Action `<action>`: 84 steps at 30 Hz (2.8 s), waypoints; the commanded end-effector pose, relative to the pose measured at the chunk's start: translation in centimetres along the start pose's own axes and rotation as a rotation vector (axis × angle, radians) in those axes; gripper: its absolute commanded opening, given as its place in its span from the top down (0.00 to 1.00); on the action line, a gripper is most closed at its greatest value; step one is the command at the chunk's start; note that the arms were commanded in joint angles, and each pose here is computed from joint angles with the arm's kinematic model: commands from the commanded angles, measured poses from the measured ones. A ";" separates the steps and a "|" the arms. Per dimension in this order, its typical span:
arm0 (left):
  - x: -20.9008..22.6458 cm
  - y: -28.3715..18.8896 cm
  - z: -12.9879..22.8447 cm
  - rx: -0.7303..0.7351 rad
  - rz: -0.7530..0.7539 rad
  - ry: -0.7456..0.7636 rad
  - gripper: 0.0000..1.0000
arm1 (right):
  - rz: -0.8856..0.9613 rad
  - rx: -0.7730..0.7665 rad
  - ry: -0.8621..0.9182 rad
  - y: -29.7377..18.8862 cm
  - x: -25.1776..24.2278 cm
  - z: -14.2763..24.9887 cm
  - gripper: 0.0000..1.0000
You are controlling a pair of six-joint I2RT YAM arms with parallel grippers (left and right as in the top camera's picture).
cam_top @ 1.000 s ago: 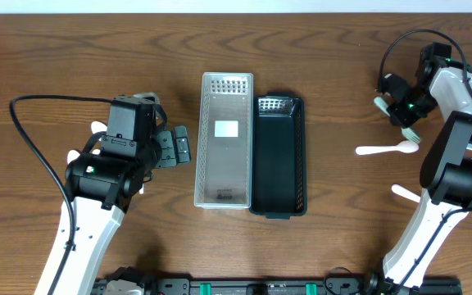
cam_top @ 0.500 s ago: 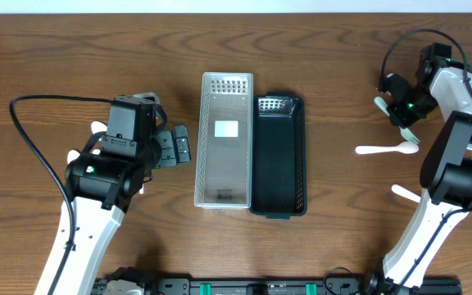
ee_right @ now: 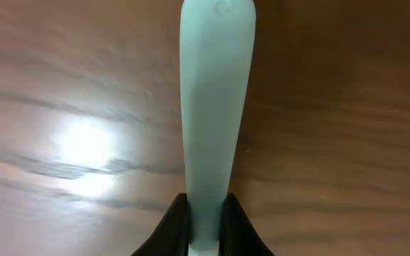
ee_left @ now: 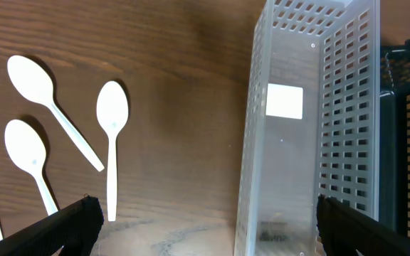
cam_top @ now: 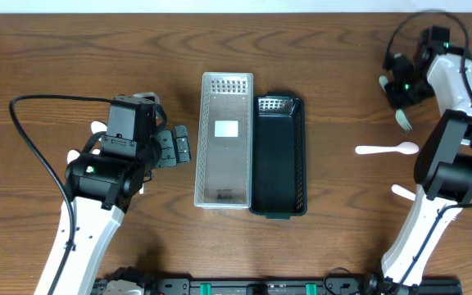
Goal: Pack container
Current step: 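Carry the fork into the dark green basket and release it, then move the right gripper back over the white spoon at right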
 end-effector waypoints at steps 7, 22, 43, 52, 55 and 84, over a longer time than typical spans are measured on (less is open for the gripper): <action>0.1 -0.4 -0.5 -0.021 -0.005 -0.006 0.02 | -0.009 -0.152 0.215 -14.0 7.2 -5.4 0.99; 0.3 -0.4 -0.1 -0.005 -0.015 -0.005 0.02 | -0.128 -0.078 0.375 -19.0 26.2 -6.5 0.99; 0.5 -0.4 0.2 0.011 -0.025 -0.004 0.02 | -0.127 0.121 0.336 -4.9 32.7 -1.8 0.91; 0.5 -0.4 0.2 0.010 -0.025 -0.005 0.02 | -0.204 0.062 0.300 -4.9 33.6 -3.1 0.25; 0.5 -0.4 0.2 0.011 -0.025 -0.004 0.02 | -0.211 0.023 0.264 -5.3 33.5 -3.8 0.27; 0.6 -0.4 0.4 0.023 -0.032 -0.004 0.02 | 0.118 -0.050 1.616 -11.3 6.3 4.6 0.01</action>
Point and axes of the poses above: each gripper's point midway between its finger pads, its own y axis out along the fingers, its own x axis along the line the jaws close on, z = x × y, the point moved 4 cm from there along -y, back along the fingers, and after that the axes turned 13 degrees about -y, right-handed, at the moved point
